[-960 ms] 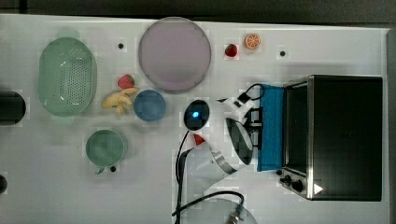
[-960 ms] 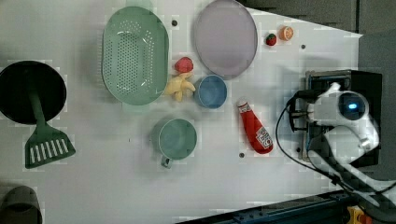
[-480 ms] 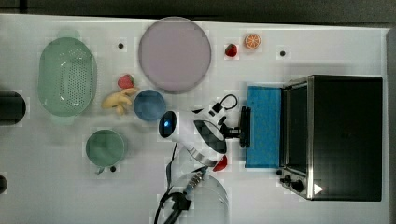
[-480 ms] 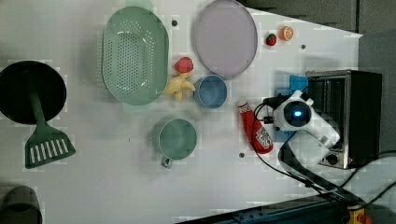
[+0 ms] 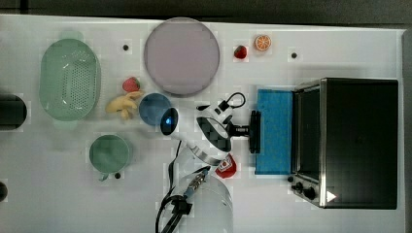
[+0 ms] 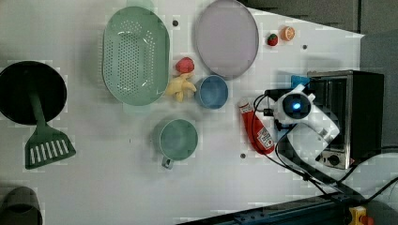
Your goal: Flap open oven.
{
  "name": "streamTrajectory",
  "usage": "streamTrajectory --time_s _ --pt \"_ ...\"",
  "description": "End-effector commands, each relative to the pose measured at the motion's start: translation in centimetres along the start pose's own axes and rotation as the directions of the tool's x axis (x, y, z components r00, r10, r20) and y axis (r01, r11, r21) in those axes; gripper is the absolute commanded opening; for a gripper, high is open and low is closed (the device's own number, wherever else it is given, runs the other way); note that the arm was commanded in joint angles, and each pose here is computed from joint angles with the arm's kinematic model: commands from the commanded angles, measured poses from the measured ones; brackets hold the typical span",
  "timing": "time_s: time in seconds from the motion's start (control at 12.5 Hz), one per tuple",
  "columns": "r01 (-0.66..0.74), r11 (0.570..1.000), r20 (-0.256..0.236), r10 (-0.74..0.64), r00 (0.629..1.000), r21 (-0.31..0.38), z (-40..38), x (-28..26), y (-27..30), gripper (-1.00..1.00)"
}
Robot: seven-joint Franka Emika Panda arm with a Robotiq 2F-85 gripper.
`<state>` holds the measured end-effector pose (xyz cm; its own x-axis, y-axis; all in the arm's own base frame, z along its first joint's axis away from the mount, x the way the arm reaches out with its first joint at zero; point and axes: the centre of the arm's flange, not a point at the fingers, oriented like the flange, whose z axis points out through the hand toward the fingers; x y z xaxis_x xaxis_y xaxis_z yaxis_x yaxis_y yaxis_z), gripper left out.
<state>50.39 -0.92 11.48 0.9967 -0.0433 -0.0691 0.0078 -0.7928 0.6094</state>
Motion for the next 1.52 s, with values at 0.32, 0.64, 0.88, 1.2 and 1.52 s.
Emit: streamTrajectory --time_s 0.32,0.64,0.88,1.2,1.52 --pt "-0.516 0.768 0.012 0.553 0.833 0.381 -17.9 6.6 10.6 -0.65" --pt "-0.709 0.525 0.274 0.677 0.683 0.470 -26.4 3.9 20.0 -0.65" --pt "-0.774 0.471 0.411 0.661 0.628 0.424 -31.0 0.8 27.1 -0.65" --pt "-0.785 0.486 0.461 0.635 0.620 0.385 -35.5 -1.9 31.4 -0.65" --pt "-0.766 0.498 0.440 0.628 0.641 0.405 -36.5 -1.7 31.1 -0.65"
